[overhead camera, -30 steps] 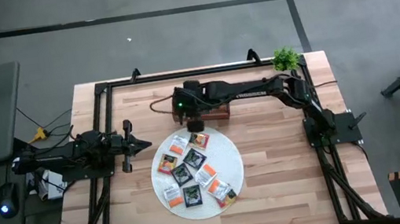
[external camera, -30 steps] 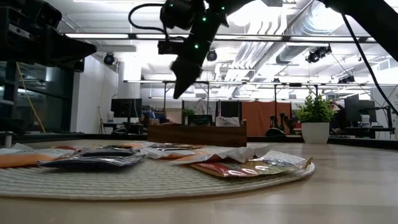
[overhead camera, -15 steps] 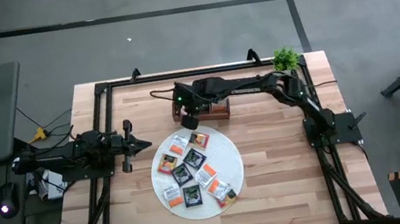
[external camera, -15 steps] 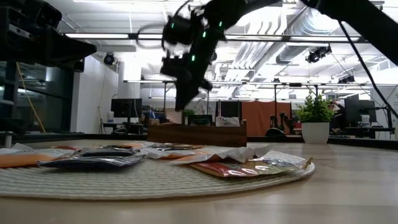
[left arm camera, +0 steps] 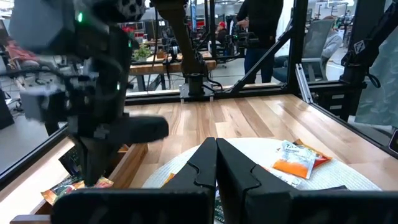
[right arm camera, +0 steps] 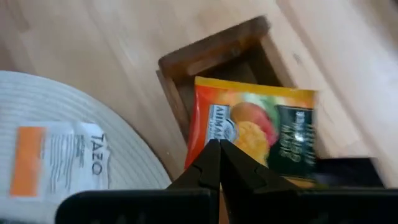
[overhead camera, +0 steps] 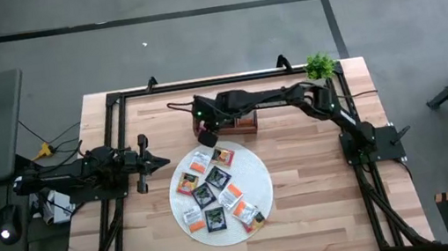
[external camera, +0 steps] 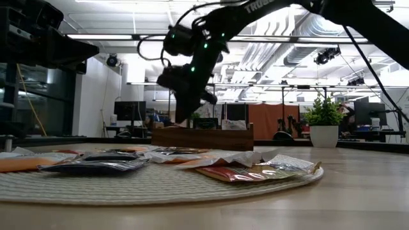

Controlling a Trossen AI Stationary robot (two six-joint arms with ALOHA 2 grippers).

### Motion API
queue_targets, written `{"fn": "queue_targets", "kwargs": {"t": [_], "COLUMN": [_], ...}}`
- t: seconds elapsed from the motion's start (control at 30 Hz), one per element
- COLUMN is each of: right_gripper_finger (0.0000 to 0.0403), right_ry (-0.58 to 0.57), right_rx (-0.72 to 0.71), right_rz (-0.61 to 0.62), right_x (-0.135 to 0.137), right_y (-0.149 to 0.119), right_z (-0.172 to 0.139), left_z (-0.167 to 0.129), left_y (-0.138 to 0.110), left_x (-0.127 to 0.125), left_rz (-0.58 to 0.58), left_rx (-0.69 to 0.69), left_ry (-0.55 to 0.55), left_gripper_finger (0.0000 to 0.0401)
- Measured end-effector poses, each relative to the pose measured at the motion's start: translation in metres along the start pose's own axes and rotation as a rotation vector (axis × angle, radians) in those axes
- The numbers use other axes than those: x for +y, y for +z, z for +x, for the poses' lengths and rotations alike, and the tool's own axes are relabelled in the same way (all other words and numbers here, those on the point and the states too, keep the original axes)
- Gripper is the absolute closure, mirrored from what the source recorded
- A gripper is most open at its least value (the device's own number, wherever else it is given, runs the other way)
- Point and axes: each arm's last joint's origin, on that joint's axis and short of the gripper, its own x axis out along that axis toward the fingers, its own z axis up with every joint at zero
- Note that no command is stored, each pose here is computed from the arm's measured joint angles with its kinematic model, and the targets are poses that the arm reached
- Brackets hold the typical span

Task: Pick & Place Tea
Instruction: Put the yellow tea bag into the left section of the wooden organizer

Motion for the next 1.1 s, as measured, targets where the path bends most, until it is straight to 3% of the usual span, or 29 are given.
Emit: {"fn": "queue_targets", "kwargs": {"t": [0.4, 0.57, 0.83, 1.1], "right_gripper_finger": [0.0403, 0.0403, 0.0403, 0.0403], "right_ry": [-0.010, -0.037, -0.128, -0.171], "right_rx": [-0.030, -0.043, -0.119, -0.126], "right_rz": [0.018, -0.028, -0.139, -0.268], "right_x": [-0.002, -0.002, 0.005, 0.020], "right_y": [0.000, 0.002, 0.021, 0.040], "right_z": [0.019, 0.018, -0.004, -0.054], "left_z": [0.000, 0.000, 0.000, 0.000], "left_y": [0.000, 0.000, 0.000, 0.000], "left_x": [0.000, 0.000, 0.000, 0.000], "left_rz": [0.000, 0.000, 0.000, 0.000], "left_rx": [0.001, 0.001, 0.001, 0.001], "left_ry": [-0.001, 0.000, 0.000, 0.000], "left_gripper_finger": [0.0401, 0.0401, 0.0401, 0.0401]}}
